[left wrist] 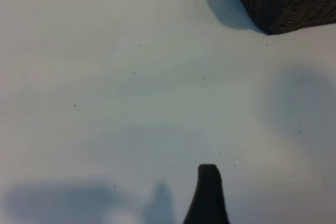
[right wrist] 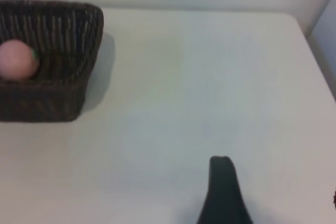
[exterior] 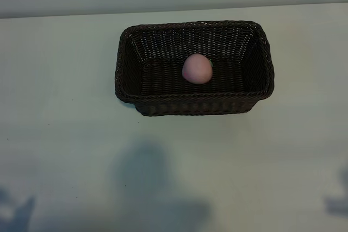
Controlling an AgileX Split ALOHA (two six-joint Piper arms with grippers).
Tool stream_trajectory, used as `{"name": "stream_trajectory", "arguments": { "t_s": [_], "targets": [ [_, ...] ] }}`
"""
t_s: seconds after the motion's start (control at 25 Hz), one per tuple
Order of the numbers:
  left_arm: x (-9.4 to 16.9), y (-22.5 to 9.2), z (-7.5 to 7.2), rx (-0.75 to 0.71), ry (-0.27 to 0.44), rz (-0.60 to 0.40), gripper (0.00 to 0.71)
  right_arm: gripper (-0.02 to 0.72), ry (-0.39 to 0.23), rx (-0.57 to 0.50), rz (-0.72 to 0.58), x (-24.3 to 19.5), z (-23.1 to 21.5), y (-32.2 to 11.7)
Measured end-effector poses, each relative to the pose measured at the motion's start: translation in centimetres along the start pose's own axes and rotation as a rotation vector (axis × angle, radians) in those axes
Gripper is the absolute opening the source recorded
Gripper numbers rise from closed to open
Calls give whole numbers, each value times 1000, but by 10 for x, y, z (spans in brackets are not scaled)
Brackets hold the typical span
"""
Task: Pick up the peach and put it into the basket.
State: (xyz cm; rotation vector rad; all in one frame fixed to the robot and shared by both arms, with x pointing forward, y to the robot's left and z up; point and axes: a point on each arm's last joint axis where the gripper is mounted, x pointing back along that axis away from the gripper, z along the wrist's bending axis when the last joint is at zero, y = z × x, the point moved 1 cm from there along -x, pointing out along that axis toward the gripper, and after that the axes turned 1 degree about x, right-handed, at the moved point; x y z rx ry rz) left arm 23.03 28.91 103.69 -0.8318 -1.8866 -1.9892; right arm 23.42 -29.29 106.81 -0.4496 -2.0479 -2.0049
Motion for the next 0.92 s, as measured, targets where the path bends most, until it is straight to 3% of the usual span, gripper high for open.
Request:
{"name": "stream_trajectory", "arguments": {
  "t_s": [0.92],
  "targets": [
    [0, 0, 0, 2, 0, 0, 592, 499, 6, -5, 89, -17, 0, -18]
  ]
}}
